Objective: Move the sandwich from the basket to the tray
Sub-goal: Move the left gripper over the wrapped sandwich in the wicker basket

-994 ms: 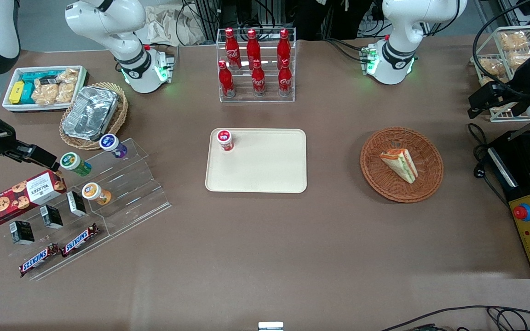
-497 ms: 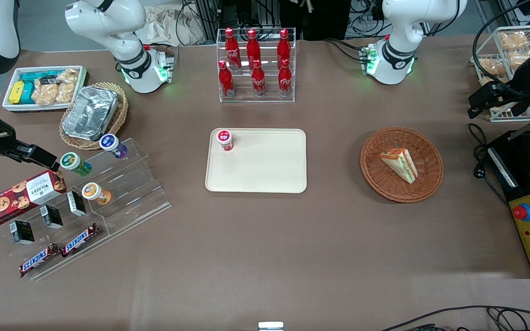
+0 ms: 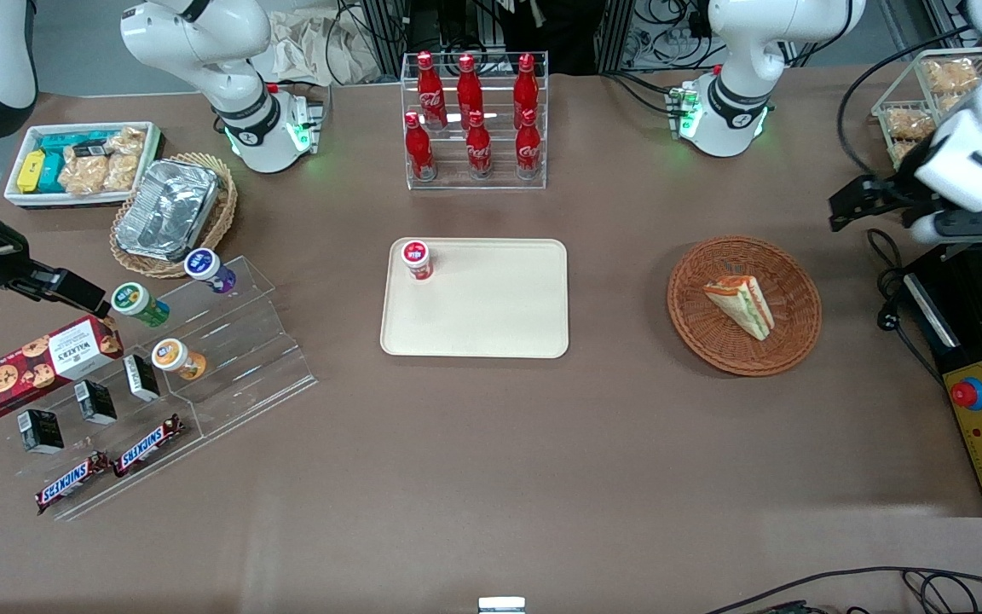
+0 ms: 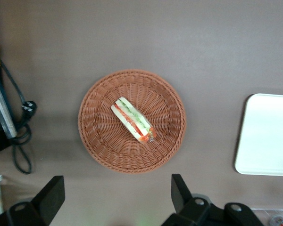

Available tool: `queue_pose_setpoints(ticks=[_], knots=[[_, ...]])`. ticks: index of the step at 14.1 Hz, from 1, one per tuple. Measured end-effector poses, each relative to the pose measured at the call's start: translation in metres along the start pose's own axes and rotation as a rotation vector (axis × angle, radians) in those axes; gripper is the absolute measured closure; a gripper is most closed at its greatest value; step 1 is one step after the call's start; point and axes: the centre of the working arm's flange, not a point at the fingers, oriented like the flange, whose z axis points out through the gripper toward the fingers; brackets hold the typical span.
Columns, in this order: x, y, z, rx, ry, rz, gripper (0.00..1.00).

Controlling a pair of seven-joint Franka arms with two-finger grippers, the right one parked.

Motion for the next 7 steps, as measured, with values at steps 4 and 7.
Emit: queue_pose_setpoints(ticks=[4, 7], knots=[[-0.03, -0.007, 0.083, -0.006, 0.028, -0.135, 0.0], [-0.04, -0.003, 0.132, -0.015, 0.071, -0.315, 0.0]])
